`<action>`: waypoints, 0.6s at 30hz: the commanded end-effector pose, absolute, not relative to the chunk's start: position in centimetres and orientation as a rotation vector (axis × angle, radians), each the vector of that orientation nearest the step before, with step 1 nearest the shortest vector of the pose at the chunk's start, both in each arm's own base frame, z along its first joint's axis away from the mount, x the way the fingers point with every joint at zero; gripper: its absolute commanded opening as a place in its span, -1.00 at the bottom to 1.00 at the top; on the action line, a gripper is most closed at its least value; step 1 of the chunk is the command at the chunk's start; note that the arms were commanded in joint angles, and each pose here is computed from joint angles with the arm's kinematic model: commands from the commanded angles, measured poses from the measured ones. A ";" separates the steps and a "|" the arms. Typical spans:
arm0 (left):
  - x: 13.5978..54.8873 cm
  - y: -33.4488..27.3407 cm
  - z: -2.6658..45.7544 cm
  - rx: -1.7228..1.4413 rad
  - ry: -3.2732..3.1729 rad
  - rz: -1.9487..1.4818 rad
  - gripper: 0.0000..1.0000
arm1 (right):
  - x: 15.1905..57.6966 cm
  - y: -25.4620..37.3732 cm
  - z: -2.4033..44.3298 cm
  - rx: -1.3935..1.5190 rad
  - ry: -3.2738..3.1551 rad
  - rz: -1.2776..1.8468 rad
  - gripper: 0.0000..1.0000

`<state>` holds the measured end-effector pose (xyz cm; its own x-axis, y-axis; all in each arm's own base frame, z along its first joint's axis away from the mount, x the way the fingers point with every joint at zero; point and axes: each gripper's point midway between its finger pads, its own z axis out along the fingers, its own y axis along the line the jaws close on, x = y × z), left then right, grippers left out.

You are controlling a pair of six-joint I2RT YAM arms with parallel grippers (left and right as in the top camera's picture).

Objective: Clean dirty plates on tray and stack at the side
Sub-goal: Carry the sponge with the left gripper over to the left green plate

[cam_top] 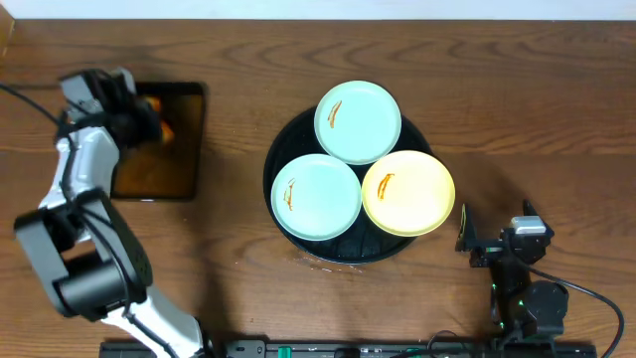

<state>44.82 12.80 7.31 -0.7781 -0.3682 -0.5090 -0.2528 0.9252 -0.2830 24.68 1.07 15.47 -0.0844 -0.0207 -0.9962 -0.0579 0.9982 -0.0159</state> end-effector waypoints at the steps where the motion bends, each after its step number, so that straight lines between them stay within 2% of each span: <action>1: 46.6 13.0 19.1 -0.309 2.241 -0.222 -0.85 | 24.7 0.8 15.4 -0.058 1.656 0.009 0.99; 4: 45.8 12.5 29.2 -0.208 1.993 -0.135 -0.85 | 24.7 0.8 15.4 -0.058 1.657 0.010 0.99; 5: 44.6 12.0 34.7 -0.156 1.850 -0.086 -0.85 | 24.7 0.8 15.4 -0.058 1.656 0.010 0.99; 8: 42.6 11.3 39.6 -0.082 1.727 -0.017 -0.85 | 24.7 0.8 15.4 -0.058 1.656 0.009 0.99; 9: 42.6 11.3 39.4 -0.071 1.735 -0.007 -0.85 | 24.7 0.8 15.4 -0.058 1.657 0.010 0.98; 12: 43.7 11.8 35.3 -0.063 1.835 -0.007 -0.85 | 24.7 0.8 15.4 -0.058 1.657 0.010 0.99; 13: 45.0 12.3 30.5 -0.089 1.954 -0.042 -0.85 | 24.7 0.8 15.4 -0.058 1.657 0.009 0.99; 16: 46.7 13.2 20.6 -0.169 2.183 -0.120 -0.85 | 24.7 0.8 15.4 -0.058 1.657 0.009 0.98; 17: 46.9 13.8 15.9 -0.218 2.290 -0.138 -0.85 | 24.7 0.8 15.4 -0.058 1.656 0.009 0.98; 18: 46.8 13.8 13.7 -0.239 2.342 -0.159 -0.85 | 24.7 0.8 15.4 -0.058 1.657 0.010 0.99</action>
